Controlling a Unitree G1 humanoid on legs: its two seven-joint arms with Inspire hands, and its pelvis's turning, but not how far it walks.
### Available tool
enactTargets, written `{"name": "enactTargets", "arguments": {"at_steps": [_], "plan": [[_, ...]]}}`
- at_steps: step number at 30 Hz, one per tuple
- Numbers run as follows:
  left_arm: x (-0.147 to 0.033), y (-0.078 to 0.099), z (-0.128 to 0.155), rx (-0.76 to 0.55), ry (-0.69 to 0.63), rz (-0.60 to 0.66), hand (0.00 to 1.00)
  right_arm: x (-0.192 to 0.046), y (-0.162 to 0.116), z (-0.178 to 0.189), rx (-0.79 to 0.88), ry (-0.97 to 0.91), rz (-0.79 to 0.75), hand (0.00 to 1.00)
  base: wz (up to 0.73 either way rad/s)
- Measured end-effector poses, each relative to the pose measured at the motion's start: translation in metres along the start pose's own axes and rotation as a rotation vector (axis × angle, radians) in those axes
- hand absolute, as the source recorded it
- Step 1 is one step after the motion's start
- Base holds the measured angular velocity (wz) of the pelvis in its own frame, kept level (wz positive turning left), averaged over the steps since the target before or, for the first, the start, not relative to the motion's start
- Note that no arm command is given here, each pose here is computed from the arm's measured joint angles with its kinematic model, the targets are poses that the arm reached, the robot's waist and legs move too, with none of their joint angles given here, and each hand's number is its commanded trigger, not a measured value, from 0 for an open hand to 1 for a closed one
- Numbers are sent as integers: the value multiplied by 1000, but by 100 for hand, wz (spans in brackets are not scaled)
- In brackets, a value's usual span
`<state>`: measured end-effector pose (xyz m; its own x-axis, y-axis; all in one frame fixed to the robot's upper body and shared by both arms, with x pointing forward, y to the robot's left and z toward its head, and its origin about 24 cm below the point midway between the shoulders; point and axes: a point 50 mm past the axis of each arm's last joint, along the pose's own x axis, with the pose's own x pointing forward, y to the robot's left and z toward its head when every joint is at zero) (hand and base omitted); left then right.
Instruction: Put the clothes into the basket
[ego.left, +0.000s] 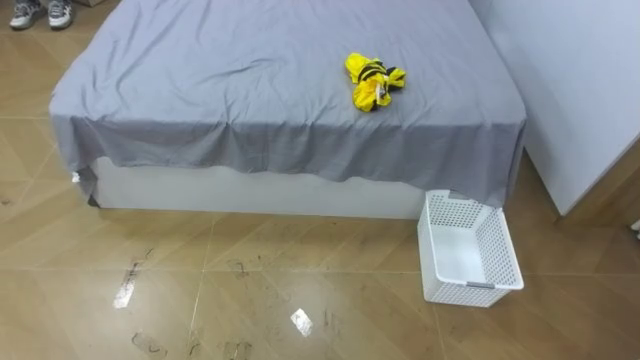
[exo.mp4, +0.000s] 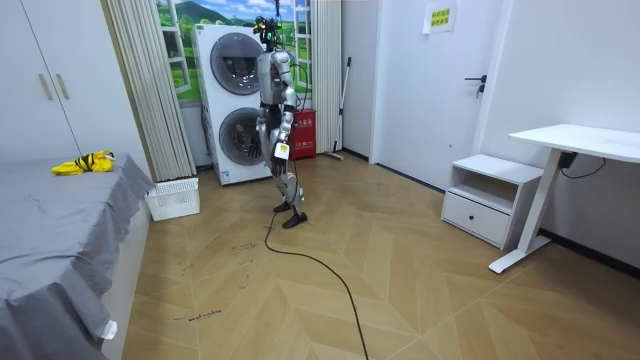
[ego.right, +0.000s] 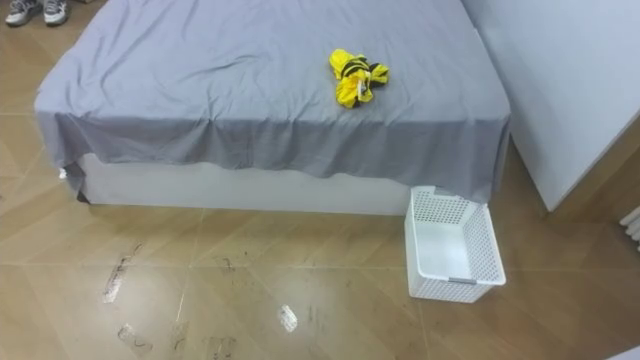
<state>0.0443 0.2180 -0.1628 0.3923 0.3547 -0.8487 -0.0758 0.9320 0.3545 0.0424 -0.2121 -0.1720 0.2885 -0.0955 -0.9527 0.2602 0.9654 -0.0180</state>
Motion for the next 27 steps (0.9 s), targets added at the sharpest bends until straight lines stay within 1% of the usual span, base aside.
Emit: {"name": "enactTargets", "arguments": {"at_steps": [5,8,14,18,21,25,27], "plan": [[1,0,-1,-10,15,-30,0,0,-1,0,16,0,3,0,1],[1,-1,-1,-76,29,-43,0,0,-2,1,13,-3,8,0,0],[2,9,-3,-223,48,-42,0,1,2,4,16,-11,23,0,-2],[2,14,1,-307,13,-36,0,-1,-2,0,36,-8,22,0,7],[1,8,3,-366,-3,-48,0,-1,-10,2,46,-12,-1,0,-9],[-5,7,-13,-377,40,-39,0,-3,-14,-7,48,14,-33,0,-40],[-3,10,-9,-381,24,-32,0,-4,-17,-7,55,12,-49,0,2]]}}
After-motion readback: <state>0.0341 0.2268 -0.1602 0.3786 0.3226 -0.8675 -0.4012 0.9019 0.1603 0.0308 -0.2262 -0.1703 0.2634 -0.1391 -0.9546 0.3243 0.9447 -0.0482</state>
